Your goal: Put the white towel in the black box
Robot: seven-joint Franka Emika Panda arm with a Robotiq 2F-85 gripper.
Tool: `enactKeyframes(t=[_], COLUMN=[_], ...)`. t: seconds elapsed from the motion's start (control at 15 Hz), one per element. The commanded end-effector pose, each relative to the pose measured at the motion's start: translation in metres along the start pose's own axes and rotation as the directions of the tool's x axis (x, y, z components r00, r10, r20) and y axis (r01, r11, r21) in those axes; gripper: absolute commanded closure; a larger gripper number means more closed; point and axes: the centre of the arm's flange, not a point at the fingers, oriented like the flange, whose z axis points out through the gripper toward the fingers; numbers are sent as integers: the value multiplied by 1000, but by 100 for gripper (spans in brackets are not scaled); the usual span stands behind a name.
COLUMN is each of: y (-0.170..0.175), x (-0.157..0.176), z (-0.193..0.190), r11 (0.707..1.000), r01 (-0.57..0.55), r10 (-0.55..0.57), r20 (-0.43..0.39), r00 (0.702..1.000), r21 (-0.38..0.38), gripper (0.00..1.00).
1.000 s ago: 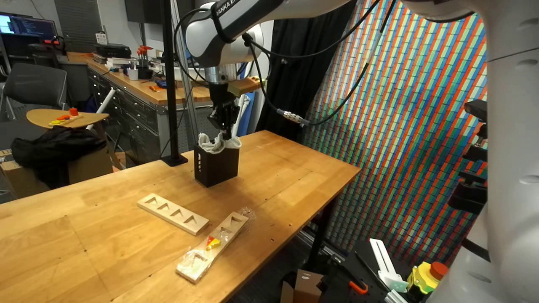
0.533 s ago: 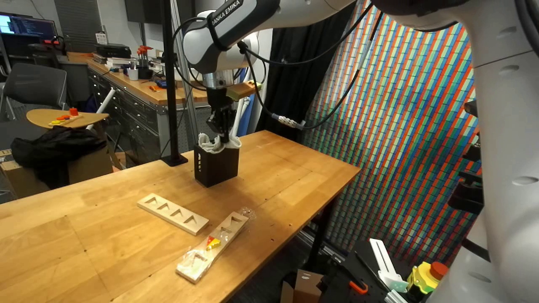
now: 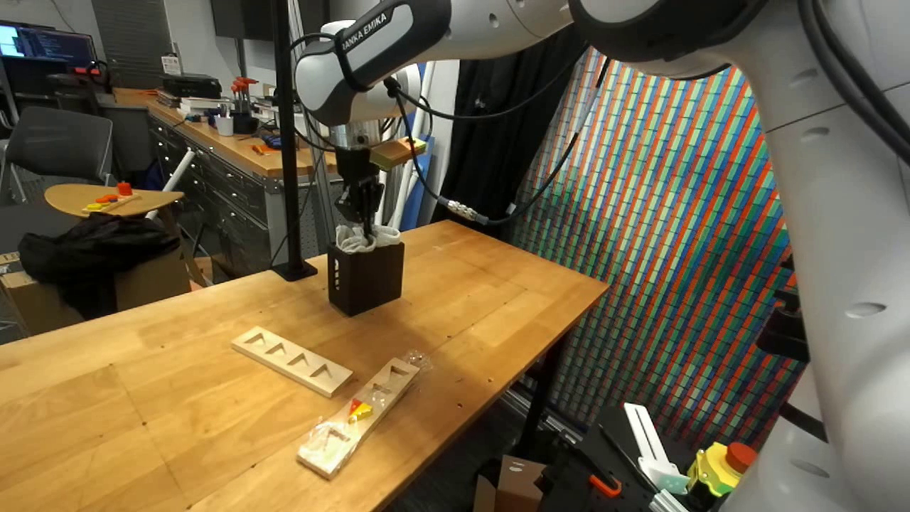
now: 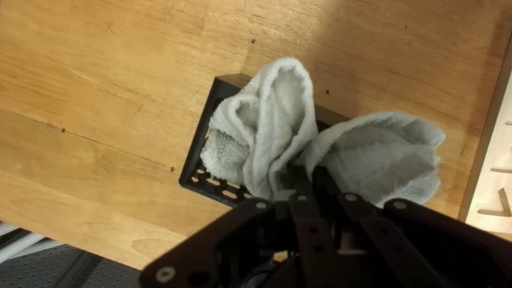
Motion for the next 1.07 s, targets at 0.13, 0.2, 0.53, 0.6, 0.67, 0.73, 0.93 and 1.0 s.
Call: enactKeyframes(t=[0.13,0.2,0.53,0.6,0.67,0.73,0.93,1.0], y=[13,13,14,14,13,13,10,9], x=[20,19,20,21,23,25,31,33], z=[23,28,49,53,58,63,80,86], r11=[997,995,988,987,985,983,977,975], r01=[-10,-20,-55,-58,-59,-60,-62,-62], r10=[11,21,56,59,61,62,63,63], r20=[-7,-7,-8,-8,-5,-4,1,4], r00=[1000,1000,998,998,998,998,998,998], r21=[81,93,142,148,159,172,202,213], gripper=[89,89,89,89,89,89,89,89])
